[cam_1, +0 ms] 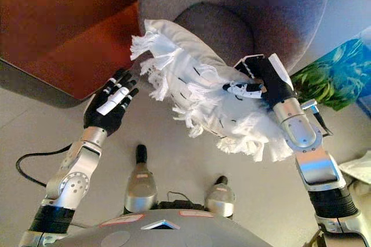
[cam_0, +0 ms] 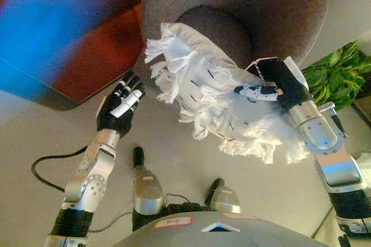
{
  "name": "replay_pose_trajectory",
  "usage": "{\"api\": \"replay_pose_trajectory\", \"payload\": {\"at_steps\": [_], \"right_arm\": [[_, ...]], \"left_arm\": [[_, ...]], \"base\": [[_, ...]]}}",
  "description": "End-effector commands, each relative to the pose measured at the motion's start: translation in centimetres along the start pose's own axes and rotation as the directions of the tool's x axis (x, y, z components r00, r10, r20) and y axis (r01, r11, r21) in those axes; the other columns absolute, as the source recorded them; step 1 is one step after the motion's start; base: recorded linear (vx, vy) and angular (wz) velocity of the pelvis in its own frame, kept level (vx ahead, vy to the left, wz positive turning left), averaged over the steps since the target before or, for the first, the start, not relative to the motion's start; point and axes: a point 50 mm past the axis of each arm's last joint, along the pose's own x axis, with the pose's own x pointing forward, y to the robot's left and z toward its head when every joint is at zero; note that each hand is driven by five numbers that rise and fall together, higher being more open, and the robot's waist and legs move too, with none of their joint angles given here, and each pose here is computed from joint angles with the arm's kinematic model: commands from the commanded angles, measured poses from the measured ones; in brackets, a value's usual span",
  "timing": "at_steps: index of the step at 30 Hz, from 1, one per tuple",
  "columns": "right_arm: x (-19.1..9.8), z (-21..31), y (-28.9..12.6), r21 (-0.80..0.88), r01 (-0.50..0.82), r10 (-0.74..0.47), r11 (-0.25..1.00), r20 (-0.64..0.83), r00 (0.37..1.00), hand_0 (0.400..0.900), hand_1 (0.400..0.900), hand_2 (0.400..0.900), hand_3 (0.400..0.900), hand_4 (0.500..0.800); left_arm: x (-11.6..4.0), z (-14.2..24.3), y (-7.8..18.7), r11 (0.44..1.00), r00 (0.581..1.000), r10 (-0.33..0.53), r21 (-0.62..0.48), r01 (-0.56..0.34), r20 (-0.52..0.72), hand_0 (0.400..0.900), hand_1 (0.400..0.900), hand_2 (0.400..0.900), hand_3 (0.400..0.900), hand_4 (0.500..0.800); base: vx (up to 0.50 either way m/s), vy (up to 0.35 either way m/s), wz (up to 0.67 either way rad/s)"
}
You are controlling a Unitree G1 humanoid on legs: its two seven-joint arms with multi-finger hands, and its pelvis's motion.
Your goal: Pick up the pillow and put it on the sofa.
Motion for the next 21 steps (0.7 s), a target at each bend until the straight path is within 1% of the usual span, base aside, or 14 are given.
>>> {"api": "replay_pose_trajectory", "payload": {"at_steps": [1, 2, 5, 6, 9, 12, 14, 16, 18, 19, 20, 21], "right_arm": [[0.4, 5.7, -5.8, -0.053, 0.156, -0.135, 0.986, 0.28, 0.95, 0.4, 0.4, 0.4, 0.4, 0.5], [0.7, 5.1, -6.2, -0.063, 0.151, -0.132, 0.986, 0.241, 0.962, 0.4, 0.4, 0.4, 0.4, 0.5], [1.5, 3.9, -7.5, -0.07, 0.146, -0.133, 0.987, 0.158, 0.978, 0.4, 0.4, 0.4, 0.4, 0.5], [1.9, 3.2, -8.3, -0.059, 0.157, -0.149, 0.986, 0.118, 0.982, 0.4, 0.4, 0.4, 0.4, 0.5], [3.3, 1.9, -9.6, -0.052, 0.172, -0.169, 0.984, 0.055, 0.984, 0.4, 0.4, 0.4, 0.4, 0.5], [4.0, 0.9, -11.2, -0.064, 0.218, -0.218, 0.974, 0.003, 0.976, 0.4, 0.4, 0.4, 0.4, 0.5], [4.2, -0.1, -12.7, -0.091, 0.257, -0.263, 0.962, -0.061, 0.963, 0.4, 0.4, 0.4, 0.4, 0.5], [4.2, -1.0, -14.9, -0.105, 0.328, -0.34, 0.939, -0.134, 0.931, 0.4, 0.4, 0.4, 0.4, 0.5], [3.7, -2.1, -17.9, -0.144, 0.433, -0.456, 0.89, -0.245, 0.856, 0.4, 0.4, 0.4, 0.4, 0.5], [3.7, -2.4, -18.6, -0.16, 0.454, -0.481, 0.877, -0.284, 0.829, 0.4, 0.4, 0.4, 0.4, 0.5], [3.2, -3.0, -20.1, -0.208, 0.506, -0.547, 0.837, -0.355, 0.758, 0.4, 0.4, 0.4, 0.4, 0.5], [2.9, -3.6, -20.9, -0.205, 0.539, -0.57, 0.817, -0.427, 0.702, 0.9, 0.9, 0.9, 0.9, 0.8]], "left_arm": [[-0.1, 3.2, -1.4, 0.996, 0.985, -0.079, 0.048, 0.073, 0.153, 0.9, 0.9, 0.9, 0.9, 0.8], [-0.4, 3.4, -0.9, 0.997, 0.987, -0.057, 0.065, 0.048, 0.151, 0.9, 0.9, 0.9, 0.9, 0.8], [-1.1, 3.9, 0.0, 0.992, 0.99, -0.054, 0.118, 0.04, 0.126, 0.9, 0.9, 0.9, 0.9, 0.8], [-1.4, 4.1, 0.3, 0.987, 0.991, -0.069, 0.15, 0.051, 0.116, 0.9, 0.9, 0.9, 0.9, 0.8], [-1.9, 4.7, 0.7, 0.979, 0.991, -0.095, 0.187, 0.077, 0.093, 0.9, 0.9, 0.9, 0.9, 0.8], [-2.3, 5.3, 0.8, 0.968, 0.988, -0.131, 0.224, 0.109, 0.086, 0.9, 0.9, 0.9, 0.9, 0.8], [-2.4, 5.7, 0.9, 0.958, 0.985, -0.156, 0.254, 0.132, 0.077, 0.9, 0.9, 0.9, 0.9, 0.8], [-2.4, 5.9, 1.0, 0.949, 0.983, -0.173, 0.277, 0.15, 0.06, 0.9, 0.9, 0.9, 0.9, 0.8], [-2.2, 6.5, 0.9, 0.932, 0.979, -0.201, 0.314, 0.179, 0.039, 0.9, 0.9, 0.9, 0.9, 0.8], [-2.1, 6.7, 1.0, 0.928, 0.977, -0.208, 0.323, 0.186, 0.036, 0.9, 0.9, 0.9, 0.9, 0.8], [-2.0, 6.9, 0.9, 0.917, 0.975, -0.223, 0.345, 0.2, 0.026, 0.9, 0.9, 0.9, 0.9, 0.8], [-1.9, 7.1, 0.9, 0.909, 0.972, -0.234, 0.359, 0.212, 0.017, 0.9, 0.9, 0.9, 0.9, 0.8]], "base": [[0.123, -0.071, 0.27], [0.133, -0.086, 0.26], [0.136, -0.124, 0.25], [0.119, -0.135, 0.21], [0.124, -0.123, 0.21], [0.115, -0.115, 0.19], [0.129, -0.12, 0.2], [0.186, -0.163, 0.2], [0.146, -0.198, 0.17], [0.098, -0.179, 0.12], [0.09, -0.157, 0.09], [0.084, -0.165, 0.04]]}}
